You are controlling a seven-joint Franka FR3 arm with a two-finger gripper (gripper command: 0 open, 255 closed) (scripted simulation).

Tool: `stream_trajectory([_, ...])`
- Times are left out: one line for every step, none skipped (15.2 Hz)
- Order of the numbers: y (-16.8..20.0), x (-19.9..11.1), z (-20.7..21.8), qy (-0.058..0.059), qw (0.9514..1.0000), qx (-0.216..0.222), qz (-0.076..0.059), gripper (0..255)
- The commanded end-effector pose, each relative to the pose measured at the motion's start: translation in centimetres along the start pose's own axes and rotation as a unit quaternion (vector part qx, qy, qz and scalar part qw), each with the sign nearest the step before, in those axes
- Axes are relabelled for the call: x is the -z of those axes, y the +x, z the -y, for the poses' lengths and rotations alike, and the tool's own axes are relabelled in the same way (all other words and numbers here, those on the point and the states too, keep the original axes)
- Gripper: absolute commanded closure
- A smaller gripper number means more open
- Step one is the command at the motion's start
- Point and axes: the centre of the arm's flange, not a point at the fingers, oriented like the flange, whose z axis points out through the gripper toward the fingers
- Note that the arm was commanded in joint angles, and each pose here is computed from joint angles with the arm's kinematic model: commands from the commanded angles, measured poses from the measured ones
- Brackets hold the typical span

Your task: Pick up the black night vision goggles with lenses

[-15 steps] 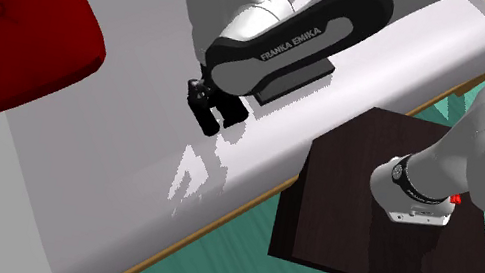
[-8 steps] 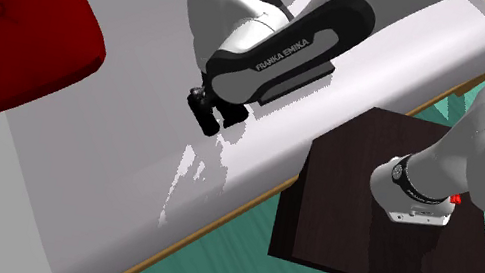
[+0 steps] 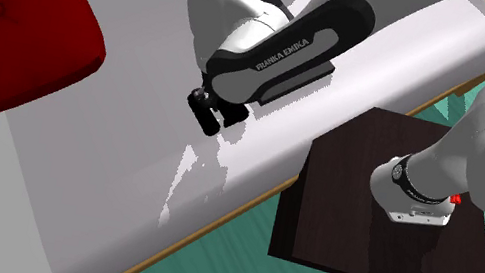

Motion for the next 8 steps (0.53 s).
stream_trajectory([0.0, -0.1, 0.1, 0.0, 1.0, 0.001, 0.0, 255])
stream_trajectory([-0.1, 0.5, 0.1, 0.0, 1.0, 0.001, 0.0, 255])
stream_trajectory([-0.1, 1.0, 0.1, 0.0, 1.0, 0.001, 0.0, 255])
stream_trajectory([-0.1, 1.5, 0.0, 0.0, 1.0, 0.001, 0.0, 255])
stream_trajectory([-0.2, 2.1, 0.0, 0.0, 1.0, 0.001, 0.0, 255])
stream_trajectory([-0.2, 2.6, 0.0, 0.0, 1.0, 0.001, 0.0, 255])
stream_trajectory([-0.2, 3.1, 0.0, 0.0, 1.0, 0.001, 0.0, 255])
stream_trajectory([-0.3, 3.6, 0.0, 0.0, 1.0, 0.001, 0.0, 255])
